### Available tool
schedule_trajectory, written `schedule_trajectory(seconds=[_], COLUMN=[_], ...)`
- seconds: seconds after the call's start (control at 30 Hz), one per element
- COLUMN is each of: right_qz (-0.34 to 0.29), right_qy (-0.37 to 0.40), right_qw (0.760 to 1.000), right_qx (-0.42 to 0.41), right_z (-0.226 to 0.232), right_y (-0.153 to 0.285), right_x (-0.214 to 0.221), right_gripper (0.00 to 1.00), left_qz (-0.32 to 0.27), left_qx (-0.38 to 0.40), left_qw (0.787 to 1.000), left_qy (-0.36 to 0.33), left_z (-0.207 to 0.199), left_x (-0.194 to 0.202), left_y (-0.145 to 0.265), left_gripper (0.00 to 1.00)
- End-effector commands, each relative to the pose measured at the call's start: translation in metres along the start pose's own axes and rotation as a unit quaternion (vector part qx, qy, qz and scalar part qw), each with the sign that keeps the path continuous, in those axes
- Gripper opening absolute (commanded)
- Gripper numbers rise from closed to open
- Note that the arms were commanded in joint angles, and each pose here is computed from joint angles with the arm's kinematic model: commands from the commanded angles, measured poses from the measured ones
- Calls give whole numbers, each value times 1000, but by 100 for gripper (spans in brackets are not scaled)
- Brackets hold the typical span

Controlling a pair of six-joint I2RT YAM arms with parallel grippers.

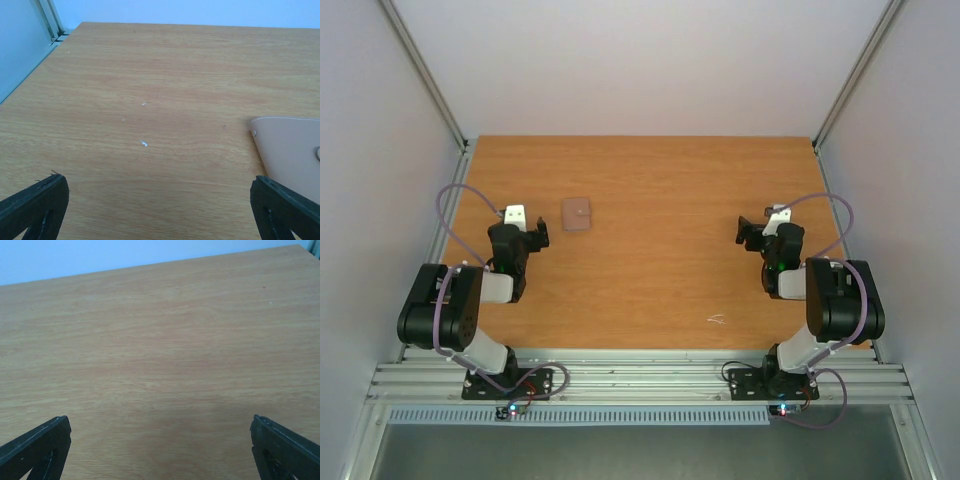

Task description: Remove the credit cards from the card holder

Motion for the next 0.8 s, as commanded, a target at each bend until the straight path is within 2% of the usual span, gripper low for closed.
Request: schedule_trajectory(seconds=[0.0, 0.1, 0.2, 0.27, 0.37, 0.43, 0.5, 0.53, 0.6, 0.63, 0.67, 0.77], right_qz=[-10, -10, -2, -5, -6, 8, -27, -46, -60, -56, -24, 31], right_qy=[18, 18, 23, 25, 16, 4, -31, -43, -53, -66, -83, -126], right_qw=[1000, 1000, 1000, 1000, 1000, 999, 998, 997, 997, 996, 996, 991], right_qx=[10, 11, 8, 7, 23, 51, 55, 35, -4, -13, -13, -38], right_z=[3, 3, 4, 6, 6, 6, 8, 12, 23, 28, 30, 43], right_y=[-2, -2, -5, -4, 1, 7, 19, 24, 30, 30, 29, 24], right_x=[-8, -8, -8, -8, -20, -42, -73, -86, -114, -128, -133, -156], right_gripper=[99, 99, 99, 99, 98, 99, 99, 99, 98, 98, 98, 98], left_qz=[-45, -46, -62, -79, -74, -50, 9, 51, 121, 152, 184, 298], left_qx=[-12, 12, 90, 89, 129, 168, 194, 209, 260, 282, 291, 263], left_qw=[999, 999, 993, 992, 987, 982, 980, 977, 956, 945, 935, 906], left_qy=[6, 1, -41, -43, -59, -63, -30, 8, 51, 65, 86, 144], left_z=[3, 0, -13, -11, -16, -19, -21, -24, -33, -37, -39, -37], left_x=[-17, -18, -22, -27, -50, -77, -96, -99, -98, -95, -93, -83], left_y=[-1, -1, 4, 10, 23, 27, 25, 23, 23, 23, 21, 4], left_gripper=[99, 99, 99, 99, 99, 99, 99, 99, 99, 99, 99, 99])
Point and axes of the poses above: each gripper's point midway between its finger pads, its own y axis back along the fingers, its own z axis along the line the jaws close on, x = y × z, the point moved 9 cm from there along y, back along the fingers, and after that the axes turned 7 degrees about -y, right-handed, at the moved point
